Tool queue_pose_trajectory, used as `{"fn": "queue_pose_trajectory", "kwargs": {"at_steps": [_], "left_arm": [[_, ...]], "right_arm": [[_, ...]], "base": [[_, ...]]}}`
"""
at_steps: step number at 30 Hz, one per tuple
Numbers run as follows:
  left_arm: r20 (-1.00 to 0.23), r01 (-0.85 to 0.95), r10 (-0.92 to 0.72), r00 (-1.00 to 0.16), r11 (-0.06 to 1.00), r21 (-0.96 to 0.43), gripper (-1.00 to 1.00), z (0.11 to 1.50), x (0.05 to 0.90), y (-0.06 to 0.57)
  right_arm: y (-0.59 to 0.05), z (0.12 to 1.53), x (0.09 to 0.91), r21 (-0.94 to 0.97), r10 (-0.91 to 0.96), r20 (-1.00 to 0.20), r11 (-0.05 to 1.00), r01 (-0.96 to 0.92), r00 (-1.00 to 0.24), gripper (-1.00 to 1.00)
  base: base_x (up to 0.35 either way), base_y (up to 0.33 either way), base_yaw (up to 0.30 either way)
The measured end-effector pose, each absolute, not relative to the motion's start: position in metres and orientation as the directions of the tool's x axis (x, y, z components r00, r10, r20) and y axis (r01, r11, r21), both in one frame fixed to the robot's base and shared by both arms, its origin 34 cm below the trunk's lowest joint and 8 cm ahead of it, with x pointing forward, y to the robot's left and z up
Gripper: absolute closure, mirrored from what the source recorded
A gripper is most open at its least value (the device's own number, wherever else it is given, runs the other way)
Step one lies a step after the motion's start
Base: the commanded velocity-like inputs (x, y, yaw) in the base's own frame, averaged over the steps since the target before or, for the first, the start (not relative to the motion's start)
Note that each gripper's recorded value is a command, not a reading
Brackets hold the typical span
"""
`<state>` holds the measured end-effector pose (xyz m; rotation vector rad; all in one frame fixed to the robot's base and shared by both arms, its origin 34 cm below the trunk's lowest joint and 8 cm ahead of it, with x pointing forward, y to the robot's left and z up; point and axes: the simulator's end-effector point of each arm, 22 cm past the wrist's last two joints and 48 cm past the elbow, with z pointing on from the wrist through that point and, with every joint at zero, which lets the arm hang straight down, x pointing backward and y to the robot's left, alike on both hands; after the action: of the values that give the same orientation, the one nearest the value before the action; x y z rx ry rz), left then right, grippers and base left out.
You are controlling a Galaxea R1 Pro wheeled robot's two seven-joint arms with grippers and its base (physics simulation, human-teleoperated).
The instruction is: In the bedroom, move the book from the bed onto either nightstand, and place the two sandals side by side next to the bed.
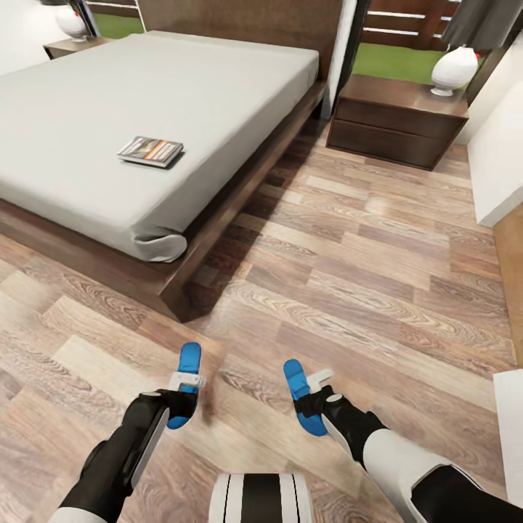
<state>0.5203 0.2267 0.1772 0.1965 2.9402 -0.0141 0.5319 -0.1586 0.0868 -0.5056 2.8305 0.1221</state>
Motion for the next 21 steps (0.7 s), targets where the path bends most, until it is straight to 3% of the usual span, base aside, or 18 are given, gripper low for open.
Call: {"fn": "queue_pose_trajectory", "kwargs": {"at_steps": [11,18,21], "left_arm": [[-0.193,0.139,0.138,-0.971,0.990,0.006,1.00,0.1770,0.5199,0.2257],[-0.193,0.139,0.137,-0.971,0.990,0.006,1.00,0.1770,0.5199,0.2258],[-0.193,0.139,0.137,-0.972,0.990,0.006,1.00,0.1770,0.5198,0.2259]], "right_arm": [[-0.1585,0.0868,0.5319,0.036,-0.329,-0.271,0.936,-0.351,-0.905,1.00],[-0.1588,0.0867,0.5319,0.036,-0.329,-0.271,0.936,-0.351,-0.905,1.00],[-0.1580,0.0868,0.5319,0.037,-0.329,-0.271,0.936,-0.351,-0.905,1.00]], "base": [[0.261,-0.243,-0.278],[0.261,-0.243,-0.049],[0.264,-0.232,0.136]]}}
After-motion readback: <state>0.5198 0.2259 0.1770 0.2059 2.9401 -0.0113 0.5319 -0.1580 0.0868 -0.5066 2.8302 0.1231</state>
